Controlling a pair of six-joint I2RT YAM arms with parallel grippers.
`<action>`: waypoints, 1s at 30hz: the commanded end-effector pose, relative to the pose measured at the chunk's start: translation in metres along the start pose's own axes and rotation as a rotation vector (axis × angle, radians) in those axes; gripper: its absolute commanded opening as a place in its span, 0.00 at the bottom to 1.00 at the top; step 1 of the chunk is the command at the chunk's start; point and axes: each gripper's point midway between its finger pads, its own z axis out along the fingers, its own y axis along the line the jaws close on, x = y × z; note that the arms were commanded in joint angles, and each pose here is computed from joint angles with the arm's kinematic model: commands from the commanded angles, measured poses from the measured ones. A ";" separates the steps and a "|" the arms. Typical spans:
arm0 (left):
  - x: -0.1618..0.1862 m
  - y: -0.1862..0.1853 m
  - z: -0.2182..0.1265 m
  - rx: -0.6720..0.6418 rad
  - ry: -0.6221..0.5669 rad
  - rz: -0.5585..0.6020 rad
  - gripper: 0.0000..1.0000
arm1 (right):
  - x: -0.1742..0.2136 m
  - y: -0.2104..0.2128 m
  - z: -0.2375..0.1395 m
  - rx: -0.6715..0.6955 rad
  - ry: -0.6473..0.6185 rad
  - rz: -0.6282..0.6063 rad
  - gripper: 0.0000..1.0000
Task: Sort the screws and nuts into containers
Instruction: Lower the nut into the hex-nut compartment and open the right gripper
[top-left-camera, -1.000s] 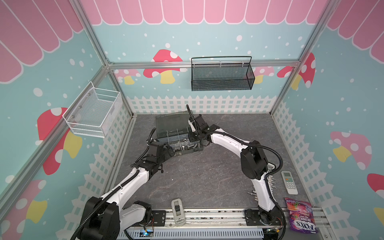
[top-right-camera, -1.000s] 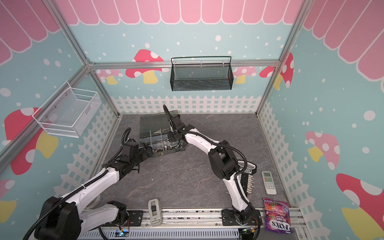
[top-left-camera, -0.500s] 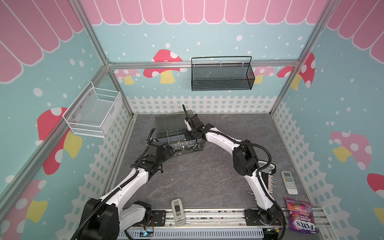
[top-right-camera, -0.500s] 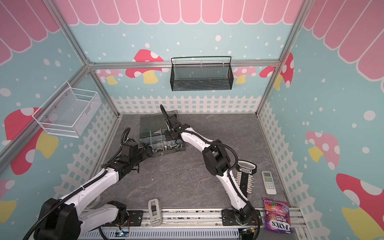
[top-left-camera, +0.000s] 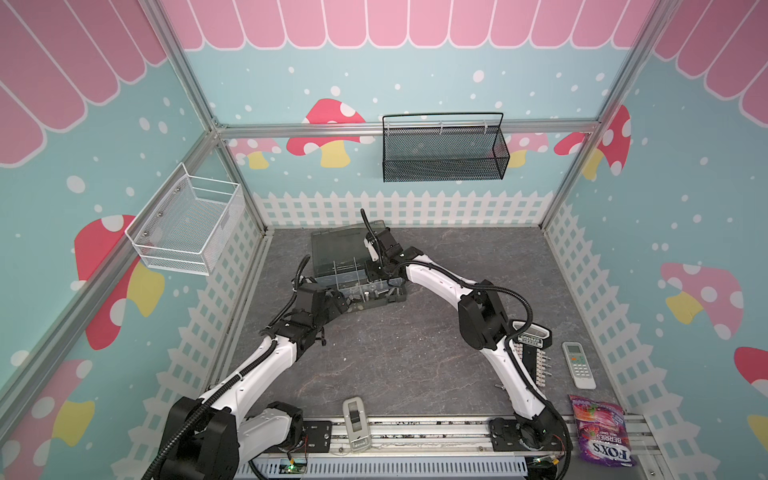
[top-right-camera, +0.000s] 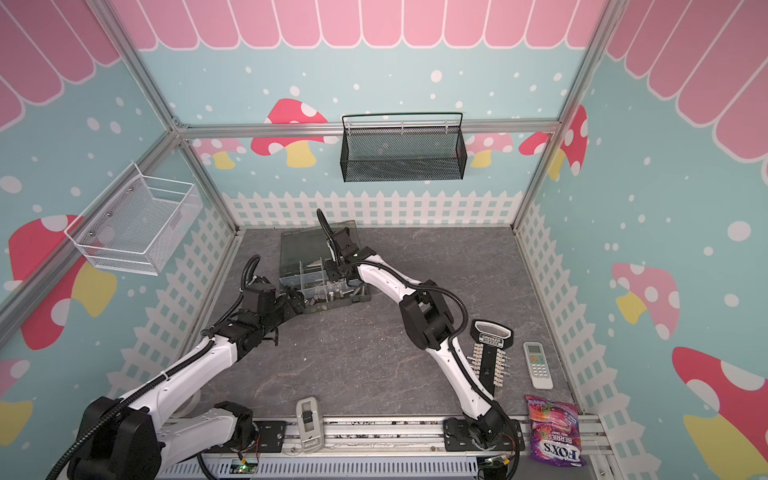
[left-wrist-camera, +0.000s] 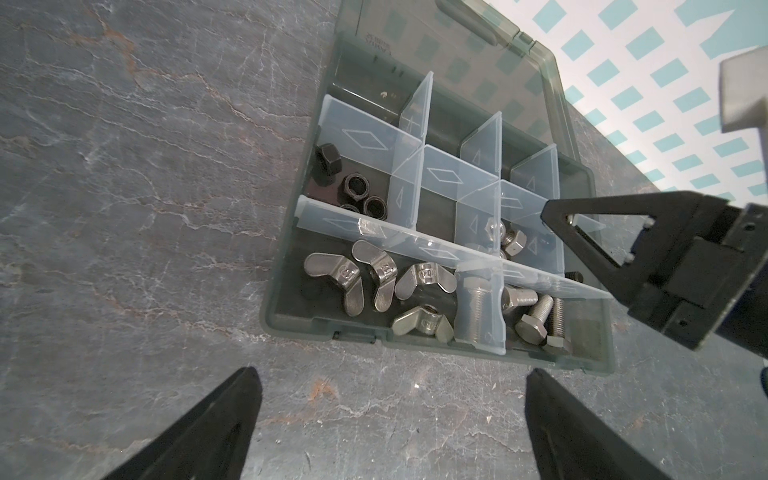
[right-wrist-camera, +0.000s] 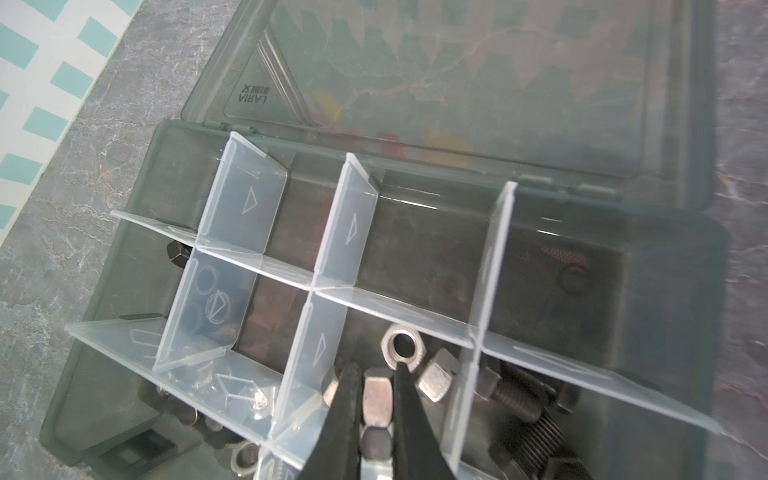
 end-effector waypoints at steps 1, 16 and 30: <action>-0.005 0.004 -0.004 -0.010 -0.023 -0.024 1.00 | 0.003 0.008 0.008 -0.023 0.012 -0.016 0.12; -0.005 0.005 -0.006 -0.009 -0.026 -0.024 1.00 | 0.005 0.002 0.007 0.014 0.018 -0.016 0.27; -0.007 0.007 -0.009 -0.014 -0.036 -0.023 1.00 | -0.007 -0.005 -0.021 0.079 -0.009 -0.022 0.30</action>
